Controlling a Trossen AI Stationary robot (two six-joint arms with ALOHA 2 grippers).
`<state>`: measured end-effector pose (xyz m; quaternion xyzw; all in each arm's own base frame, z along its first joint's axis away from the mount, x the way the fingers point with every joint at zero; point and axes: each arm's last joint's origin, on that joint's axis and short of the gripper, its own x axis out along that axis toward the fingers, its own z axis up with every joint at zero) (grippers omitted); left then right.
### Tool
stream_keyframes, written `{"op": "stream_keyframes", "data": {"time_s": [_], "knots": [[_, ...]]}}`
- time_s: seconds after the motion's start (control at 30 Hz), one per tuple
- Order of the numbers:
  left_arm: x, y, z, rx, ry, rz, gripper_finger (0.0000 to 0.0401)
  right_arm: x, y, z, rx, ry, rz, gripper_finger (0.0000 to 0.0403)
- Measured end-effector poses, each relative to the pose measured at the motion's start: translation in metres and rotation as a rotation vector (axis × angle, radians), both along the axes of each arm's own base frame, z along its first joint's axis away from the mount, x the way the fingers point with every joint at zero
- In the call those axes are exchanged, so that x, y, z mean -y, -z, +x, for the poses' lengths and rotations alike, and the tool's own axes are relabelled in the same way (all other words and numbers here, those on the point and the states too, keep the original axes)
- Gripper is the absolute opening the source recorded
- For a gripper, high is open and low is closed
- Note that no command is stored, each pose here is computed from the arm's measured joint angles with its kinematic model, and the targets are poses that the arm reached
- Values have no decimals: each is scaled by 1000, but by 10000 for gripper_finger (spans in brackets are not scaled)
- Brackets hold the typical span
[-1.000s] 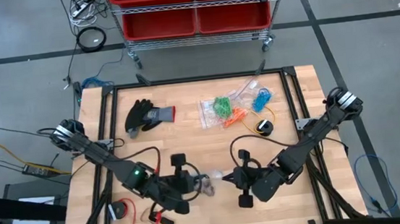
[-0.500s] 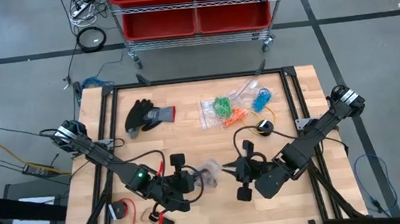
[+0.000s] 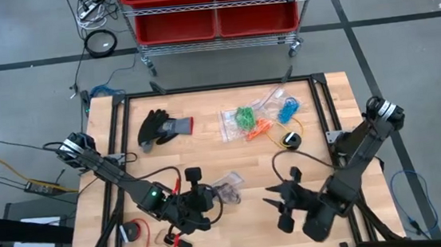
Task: Sort rubber bands
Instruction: Close the transparent zip bag
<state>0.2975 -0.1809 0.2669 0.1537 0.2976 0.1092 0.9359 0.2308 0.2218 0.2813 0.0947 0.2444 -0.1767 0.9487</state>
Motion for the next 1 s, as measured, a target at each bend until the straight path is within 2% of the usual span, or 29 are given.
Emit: {"op": "stream_keyframes", "data": {"time_s": [0.17,0.3,0.37,0.53,0.67,1.0], "knots": [[3,-2,0,18,9,-3,2,-4,41,-19,181,122,0,135],[7,-6,2,59,42,-12,2,5,74,-14,261,143,97,135],[9,-8,3,71,64,-30,2,10,83,-9,302,126,113,135],[9,-8,3,67,77,-29,2,13,73,1,415,50,49,130],[10,-10,4,83,84,-31,2,21,68,12,418,-21,43,133],[10,-11,5,92,92,-39,2,39,65,31,426,-54,82,182]]}}
